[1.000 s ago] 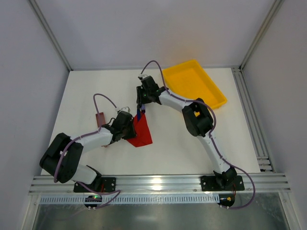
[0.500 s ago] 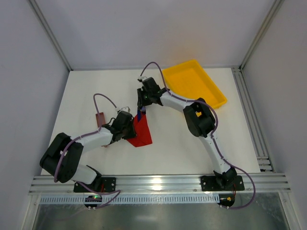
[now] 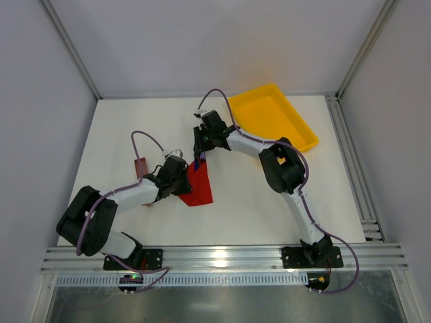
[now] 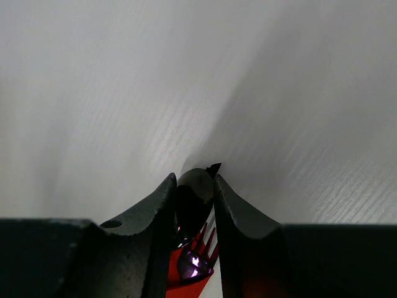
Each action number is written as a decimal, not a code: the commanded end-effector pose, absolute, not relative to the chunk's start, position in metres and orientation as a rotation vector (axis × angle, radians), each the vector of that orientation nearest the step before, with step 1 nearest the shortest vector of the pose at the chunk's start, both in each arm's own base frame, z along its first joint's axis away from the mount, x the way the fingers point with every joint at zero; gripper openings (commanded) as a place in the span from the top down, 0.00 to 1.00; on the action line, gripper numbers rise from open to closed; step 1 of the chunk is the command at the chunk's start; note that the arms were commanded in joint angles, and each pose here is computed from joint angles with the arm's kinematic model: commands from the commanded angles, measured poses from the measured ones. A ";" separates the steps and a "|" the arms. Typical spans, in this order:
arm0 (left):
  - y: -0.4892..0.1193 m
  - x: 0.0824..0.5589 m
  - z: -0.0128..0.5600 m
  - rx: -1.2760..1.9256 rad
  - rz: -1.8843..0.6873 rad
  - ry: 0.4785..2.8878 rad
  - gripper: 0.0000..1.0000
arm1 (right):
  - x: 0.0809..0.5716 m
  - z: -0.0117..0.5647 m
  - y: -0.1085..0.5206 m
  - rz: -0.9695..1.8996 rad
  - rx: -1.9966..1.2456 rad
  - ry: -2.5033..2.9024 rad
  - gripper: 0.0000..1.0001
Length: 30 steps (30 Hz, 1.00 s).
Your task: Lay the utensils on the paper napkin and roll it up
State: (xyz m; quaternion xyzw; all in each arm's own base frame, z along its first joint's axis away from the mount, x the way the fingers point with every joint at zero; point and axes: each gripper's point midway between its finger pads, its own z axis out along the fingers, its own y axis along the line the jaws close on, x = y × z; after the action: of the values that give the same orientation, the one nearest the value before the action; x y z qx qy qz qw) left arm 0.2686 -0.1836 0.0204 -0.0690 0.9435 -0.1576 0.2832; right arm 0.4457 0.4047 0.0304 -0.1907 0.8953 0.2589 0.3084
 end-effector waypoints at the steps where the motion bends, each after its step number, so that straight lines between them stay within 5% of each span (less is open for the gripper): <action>1: -0.166 0.260 0.002 -0.184 -0.298 2.585 0.81 | 0.441 0.061 0.405 0.712 -0.530 2.320 0.69; 30: -0.162 0.258 -0.001 -0.212 -0.257 2.614 0.81 | 0.429 0.053 0.400 0.715 -0.570 2.349 0.71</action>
State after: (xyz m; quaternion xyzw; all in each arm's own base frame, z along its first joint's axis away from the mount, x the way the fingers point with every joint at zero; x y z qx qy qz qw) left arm 0.2720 -0.1843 0.0202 -0.0722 0.9442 -0.1534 0.2824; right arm 0.4344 0.4047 0.0319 -0.2024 0.8913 0.2743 0.2989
